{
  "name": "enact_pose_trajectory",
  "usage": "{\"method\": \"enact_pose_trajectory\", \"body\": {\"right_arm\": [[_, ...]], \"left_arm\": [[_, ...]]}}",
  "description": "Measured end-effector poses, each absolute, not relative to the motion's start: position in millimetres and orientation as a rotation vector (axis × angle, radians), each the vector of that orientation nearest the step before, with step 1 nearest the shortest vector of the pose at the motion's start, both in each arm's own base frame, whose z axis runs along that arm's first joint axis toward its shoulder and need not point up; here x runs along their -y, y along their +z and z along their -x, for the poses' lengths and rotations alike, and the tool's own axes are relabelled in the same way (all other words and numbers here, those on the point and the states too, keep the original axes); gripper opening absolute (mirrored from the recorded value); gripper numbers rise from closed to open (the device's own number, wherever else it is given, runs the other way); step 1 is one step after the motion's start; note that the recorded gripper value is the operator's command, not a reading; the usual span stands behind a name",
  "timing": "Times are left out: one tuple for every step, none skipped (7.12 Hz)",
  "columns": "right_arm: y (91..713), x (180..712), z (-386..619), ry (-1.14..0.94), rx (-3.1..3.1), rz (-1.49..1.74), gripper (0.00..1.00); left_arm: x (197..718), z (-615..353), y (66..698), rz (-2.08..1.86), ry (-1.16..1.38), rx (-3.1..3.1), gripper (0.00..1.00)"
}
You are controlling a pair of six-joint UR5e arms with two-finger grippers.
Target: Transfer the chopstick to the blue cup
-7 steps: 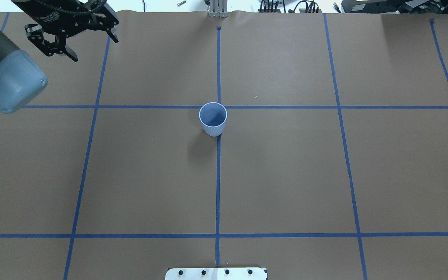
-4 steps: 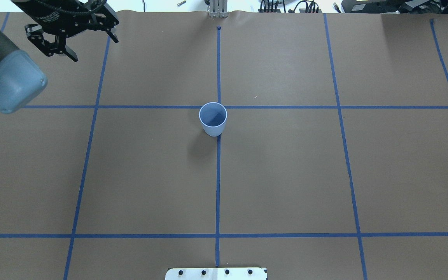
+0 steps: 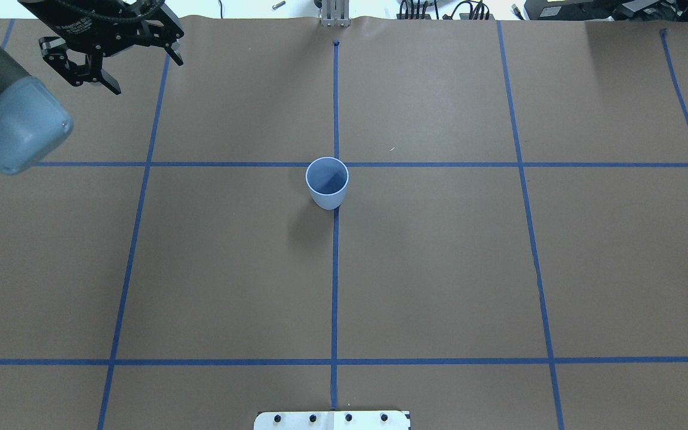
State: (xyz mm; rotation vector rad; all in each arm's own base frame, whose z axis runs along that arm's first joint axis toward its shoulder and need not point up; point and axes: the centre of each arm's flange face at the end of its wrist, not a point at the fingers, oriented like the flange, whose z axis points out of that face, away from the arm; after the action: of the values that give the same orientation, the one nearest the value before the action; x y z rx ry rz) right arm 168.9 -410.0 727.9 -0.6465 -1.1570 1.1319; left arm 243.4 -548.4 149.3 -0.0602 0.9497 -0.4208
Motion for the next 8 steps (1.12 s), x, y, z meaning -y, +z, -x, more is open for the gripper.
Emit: {"method": "enact_pose_trajectory", "body": {"right_arm": [[720, 401, -173, 1.138, 1.165, 0.627, 0.0], [709, 393, -174, 1.14, 1.172, 0.608, 0.0], [694, 390, -177, 1.159, 1.173, 0.597, 0.0], [677, 388, -178, 1.186, 1.17, 0.595, 0.0], [662, 379, -176, 1.204, 1.168, 0.59, 0.0], [650, 367, -172, 1.209, 1.169, 0.583, 0.0], [636, 356, -169, 1.214, 1.172, 0.573, 0.0], [621, 348, -167, 1.221, 1.176, 0.561, 0.0]], "left_arm": [[548, -243, 149, 0.06, -0.42, -0.95, 0.98], [548, -243, 149, 0.06, -0.421, -0.95, 0.98], [548, -243, 150, 0.061, -0.422, -0.949, 0.98], [549, -243, 152, 0.063, -0.424, -0.947, 0.98], [549, -243, 155, 0.066, -0.425, -0.944, 0.98], [549, -243, 157, 0.068, -0.426, -0.942, 0.98], [548, -243, 157, 0.069, -0.425, -0.944, 0.98], [546, -242, 156, 0.074, -0.421, -0.95, 0.98]]}}
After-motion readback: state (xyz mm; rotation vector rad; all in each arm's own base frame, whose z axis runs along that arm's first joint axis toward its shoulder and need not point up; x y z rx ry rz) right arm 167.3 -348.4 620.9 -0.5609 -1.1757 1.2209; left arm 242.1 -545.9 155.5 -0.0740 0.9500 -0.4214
